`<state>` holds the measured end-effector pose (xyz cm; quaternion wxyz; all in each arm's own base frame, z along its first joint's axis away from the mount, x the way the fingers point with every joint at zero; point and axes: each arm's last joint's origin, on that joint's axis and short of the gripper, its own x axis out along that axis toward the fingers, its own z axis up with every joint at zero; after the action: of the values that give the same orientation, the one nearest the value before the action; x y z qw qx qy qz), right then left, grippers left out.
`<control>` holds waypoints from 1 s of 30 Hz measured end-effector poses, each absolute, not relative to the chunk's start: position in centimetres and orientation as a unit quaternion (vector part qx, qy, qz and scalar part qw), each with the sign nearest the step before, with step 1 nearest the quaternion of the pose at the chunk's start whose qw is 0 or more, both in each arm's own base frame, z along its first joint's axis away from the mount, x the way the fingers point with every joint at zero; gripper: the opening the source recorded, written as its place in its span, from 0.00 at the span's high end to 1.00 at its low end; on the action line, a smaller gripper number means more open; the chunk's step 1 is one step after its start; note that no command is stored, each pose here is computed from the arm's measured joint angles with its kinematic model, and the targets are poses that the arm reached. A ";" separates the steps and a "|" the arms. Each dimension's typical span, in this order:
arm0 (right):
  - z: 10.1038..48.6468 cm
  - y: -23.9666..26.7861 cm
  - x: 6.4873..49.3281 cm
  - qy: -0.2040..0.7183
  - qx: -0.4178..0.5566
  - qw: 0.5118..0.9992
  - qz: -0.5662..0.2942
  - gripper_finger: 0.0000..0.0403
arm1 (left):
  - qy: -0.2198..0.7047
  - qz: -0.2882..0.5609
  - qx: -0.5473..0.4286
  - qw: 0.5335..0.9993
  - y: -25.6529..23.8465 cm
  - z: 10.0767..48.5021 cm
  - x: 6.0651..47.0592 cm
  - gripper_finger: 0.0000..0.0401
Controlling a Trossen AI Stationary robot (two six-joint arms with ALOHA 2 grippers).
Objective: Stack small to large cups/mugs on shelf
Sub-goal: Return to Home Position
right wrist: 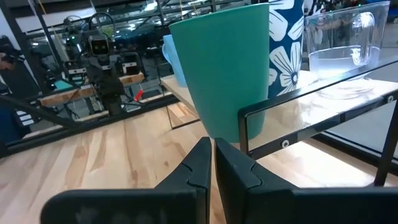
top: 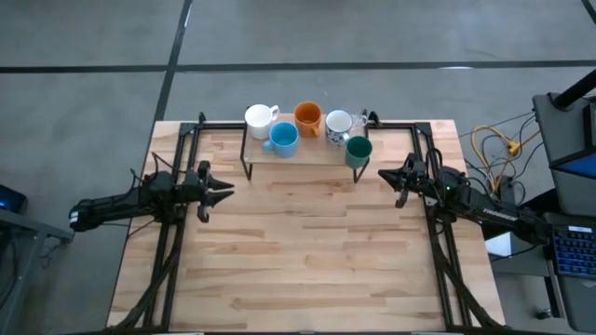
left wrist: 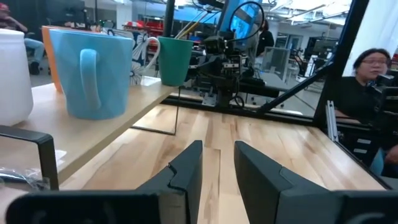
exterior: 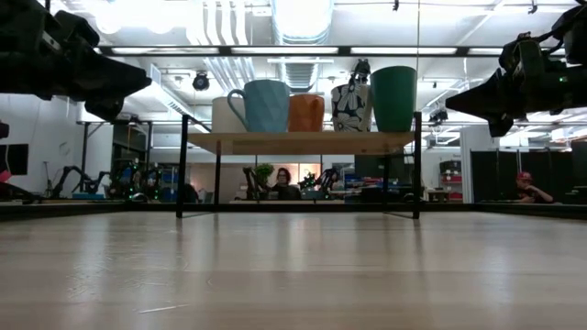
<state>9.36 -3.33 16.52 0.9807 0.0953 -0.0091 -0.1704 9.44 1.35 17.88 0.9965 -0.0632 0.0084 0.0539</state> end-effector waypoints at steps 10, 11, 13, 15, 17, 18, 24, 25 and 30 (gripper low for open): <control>16.5 -3.3 9.4 -0.009 0.095 0.981 -0.171 0.97 | 0.017 0.094 -0.059 0.994 1.6 17.0 9.6 0.80; 16.5 -3.3 9.4 -0.009 0.095 0.981 -0.171 0.97 | 0.012 0.116 -0.058 0.991 1.7 17.0 9.6 0.80; 16.5 -3.3 9.4 -0.009 0.095 0.981 -0.171 0.97 | 0.005 0.166 -0.058 0.984 2.0 17.1 9.5 0.80; 16.5 -3.3 9.4 -0.009 0.095 0.981 -0.170 0.97 | 0.003 0.203 -0.057 0.978 2.2 17.1 9.5 0.80; 16.5 -3.3 9.4 -0.009 0.095 0.981 -0.170 0.97 | 0.001 0.213 -0.058 0.975 2.3 17.1 9.4 0.80; 16.5 -3.3 9.4 -0.009 0.095 0.981 -0.170 0.97 | 0.000 0.212 -0.058 0.975 2.3 17.1 9.4 0.80; 16.5 -3.3 9.4 -0.009 0.095 0.981 -0.170 0.97 | -0.008 0.211 -0.058 0.976 2.3 17.4 9.4 0.80; 16.5 -3.3 9.4 -0.009 0.095 0.981 -0.170 0.97 | -0.008 0.211 -0.058 0.976 2.3 17.4 9.4 0.80; 16.5 -3.3 9.4 -0.009 0.095 0.981 -0.170 0.97 | -0.006 0.211 -0.058 0.976 2.3 17.3 9.4 0.80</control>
<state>9.36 -3.33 16.52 0.9807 0.0953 -0.0091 -0.1704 9.43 2.27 17.35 0.9758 -0.0580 -0.0059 0.2107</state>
